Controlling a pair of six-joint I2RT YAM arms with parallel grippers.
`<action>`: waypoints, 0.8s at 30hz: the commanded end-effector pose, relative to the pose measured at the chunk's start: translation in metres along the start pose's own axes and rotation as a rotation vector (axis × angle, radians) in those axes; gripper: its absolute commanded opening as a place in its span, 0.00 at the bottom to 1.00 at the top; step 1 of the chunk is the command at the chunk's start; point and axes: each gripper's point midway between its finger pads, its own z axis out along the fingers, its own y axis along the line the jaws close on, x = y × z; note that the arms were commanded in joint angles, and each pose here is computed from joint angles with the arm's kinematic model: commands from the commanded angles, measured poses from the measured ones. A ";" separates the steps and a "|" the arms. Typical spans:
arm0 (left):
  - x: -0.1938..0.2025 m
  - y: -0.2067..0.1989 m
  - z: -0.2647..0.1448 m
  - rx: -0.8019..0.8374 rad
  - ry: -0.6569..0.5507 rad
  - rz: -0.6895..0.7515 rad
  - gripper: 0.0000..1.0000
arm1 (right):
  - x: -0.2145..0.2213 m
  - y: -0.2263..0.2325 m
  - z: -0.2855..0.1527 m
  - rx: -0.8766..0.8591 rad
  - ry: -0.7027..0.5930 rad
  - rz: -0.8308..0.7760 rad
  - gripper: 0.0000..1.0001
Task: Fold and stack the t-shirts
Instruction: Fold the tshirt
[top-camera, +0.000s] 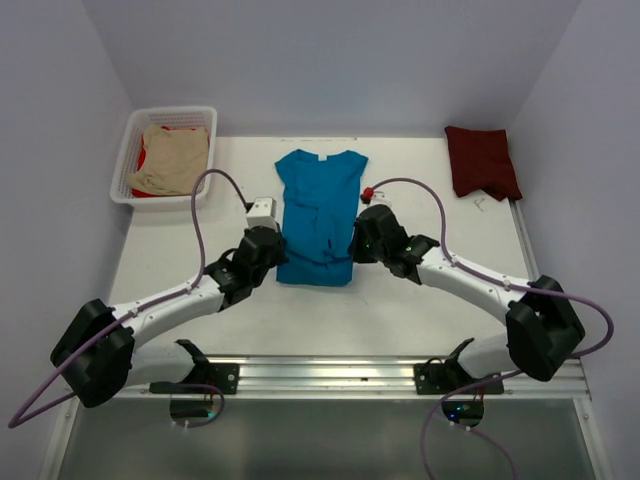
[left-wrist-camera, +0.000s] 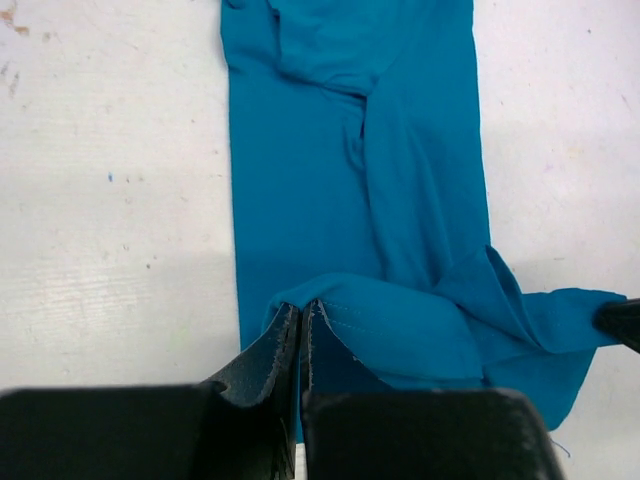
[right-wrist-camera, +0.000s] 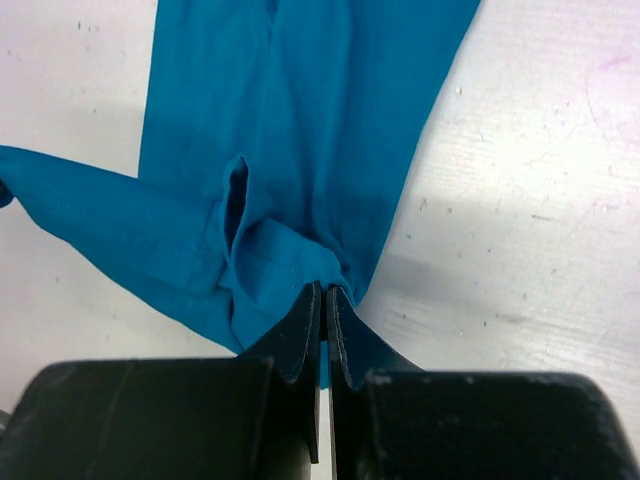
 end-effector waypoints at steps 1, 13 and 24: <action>-0.042 0.004 0.009 -0.028 -0.114 -0.018 0.00 | -0.035 0.007 0.005 0.003 -0.085 -0.024 0.00; -0.099 0.018 0.101 -0.016 -0.136 -0.043 0.00 | -0.124 -0.018 0.071 0.147 -0.165 -0.031 0.00; -0.126 0.028 0.130 -0.036 -0.114 -0.051 1.00 | -0.159 -0.062 0.095 0.395 -0.155 -0.066 0.99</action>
